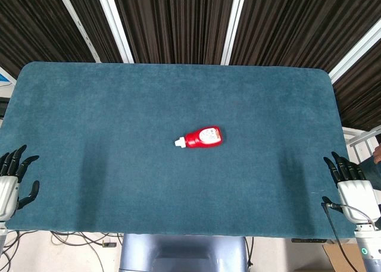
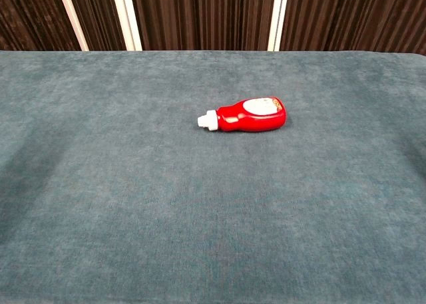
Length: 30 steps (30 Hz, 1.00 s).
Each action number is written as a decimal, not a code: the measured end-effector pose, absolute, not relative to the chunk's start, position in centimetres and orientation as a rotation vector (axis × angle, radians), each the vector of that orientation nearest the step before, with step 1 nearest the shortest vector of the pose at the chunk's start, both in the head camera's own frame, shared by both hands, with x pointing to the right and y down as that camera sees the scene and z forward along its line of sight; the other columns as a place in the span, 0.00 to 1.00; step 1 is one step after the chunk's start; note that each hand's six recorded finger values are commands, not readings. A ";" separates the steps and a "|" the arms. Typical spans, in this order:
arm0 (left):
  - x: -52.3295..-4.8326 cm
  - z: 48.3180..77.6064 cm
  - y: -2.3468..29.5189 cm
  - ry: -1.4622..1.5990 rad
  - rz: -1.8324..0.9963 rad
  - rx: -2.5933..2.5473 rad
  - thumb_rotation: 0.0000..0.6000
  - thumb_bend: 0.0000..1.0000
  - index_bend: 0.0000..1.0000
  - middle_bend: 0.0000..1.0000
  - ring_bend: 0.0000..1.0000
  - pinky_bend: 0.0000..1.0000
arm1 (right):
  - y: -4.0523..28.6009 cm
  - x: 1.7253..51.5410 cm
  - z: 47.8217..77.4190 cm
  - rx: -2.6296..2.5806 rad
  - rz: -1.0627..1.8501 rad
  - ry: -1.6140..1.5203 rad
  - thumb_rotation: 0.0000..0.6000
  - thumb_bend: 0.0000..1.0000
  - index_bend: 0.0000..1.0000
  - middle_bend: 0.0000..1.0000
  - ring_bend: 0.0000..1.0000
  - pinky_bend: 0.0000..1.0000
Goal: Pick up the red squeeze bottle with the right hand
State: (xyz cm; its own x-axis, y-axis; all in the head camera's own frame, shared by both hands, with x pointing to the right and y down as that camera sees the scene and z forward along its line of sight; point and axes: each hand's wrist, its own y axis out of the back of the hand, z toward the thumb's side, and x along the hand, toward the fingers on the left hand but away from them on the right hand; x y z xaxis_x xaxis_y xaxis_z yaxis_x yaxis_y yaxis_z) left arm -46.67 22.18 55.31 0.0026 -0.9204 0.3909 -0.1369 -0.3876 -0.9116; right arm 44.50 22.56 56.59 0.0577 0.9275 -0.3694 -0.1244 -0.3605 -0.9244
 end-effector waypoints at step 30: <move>-46.7 55.3 22.3 1.122 -1.454 -1.601 1.00 0.45 0.17 0.00 0.00 0.00 | 22.5 44.9 56.7 -1.486 1.478 -0.904 1.00 0.14 0.09 0.06 0.12 0.18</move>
